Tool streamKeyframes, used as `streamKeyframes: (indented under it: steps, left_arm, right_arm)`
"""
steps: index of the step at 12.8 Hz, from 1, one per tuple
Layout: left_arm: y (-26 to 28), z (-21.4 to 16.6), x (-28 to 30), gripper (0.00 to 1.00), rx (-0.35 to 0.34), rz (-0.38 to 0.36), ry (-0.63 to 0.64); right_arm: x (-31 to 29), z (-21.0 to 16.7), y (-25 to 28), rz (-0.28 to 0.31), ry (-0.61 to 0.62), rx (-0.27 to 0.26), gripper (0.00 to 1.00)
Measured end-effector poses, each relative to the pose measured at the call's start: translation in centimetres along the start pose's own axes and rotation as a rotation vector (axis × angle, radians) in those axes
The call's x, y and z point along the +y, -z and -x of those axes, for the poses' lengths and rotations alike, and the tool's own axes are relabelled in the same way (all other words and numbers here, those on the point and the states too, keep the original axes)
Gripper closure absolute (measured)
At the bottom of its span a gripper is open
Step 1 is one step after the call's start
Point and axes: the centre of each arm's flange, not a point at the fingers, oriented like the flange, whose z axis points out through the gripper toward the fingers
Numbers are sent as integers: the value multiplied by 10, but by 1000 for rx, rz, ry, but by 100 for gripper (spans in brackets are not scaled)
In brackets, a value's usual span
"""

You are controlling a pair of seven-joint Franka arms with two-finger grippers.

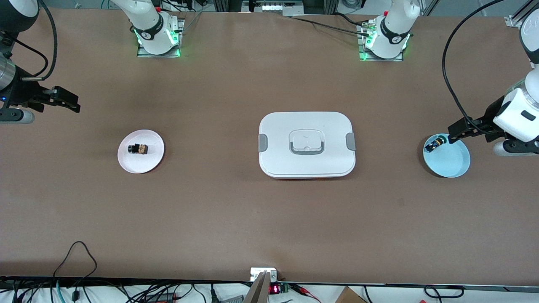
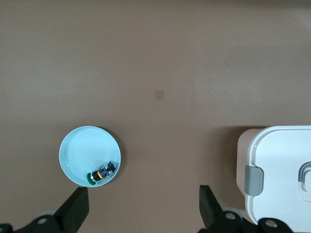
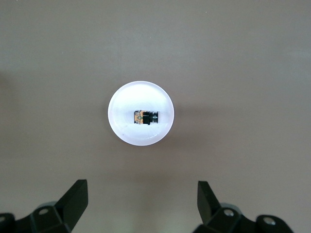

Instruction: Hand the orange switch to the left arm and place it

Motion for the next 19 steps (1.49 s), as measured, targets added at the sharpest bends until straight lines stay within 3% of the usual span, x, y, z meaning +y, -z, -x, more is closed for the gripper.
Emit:
streamKeyframes:
  steps: [12,15,19]
  left_arm:
    - [-1,0,0,0,-6,0,0]
    - [-5,7,1,0,-65,-5,-2]
    - [-6,9,3,0,-82,-6,-6]
  right_arm:
    - [-16,-37,-80,2,27,-124,0]
    - [-32,-44,-97,2,51,-147,0]
    - [-37,-49,-114,-60,38,-173,0]
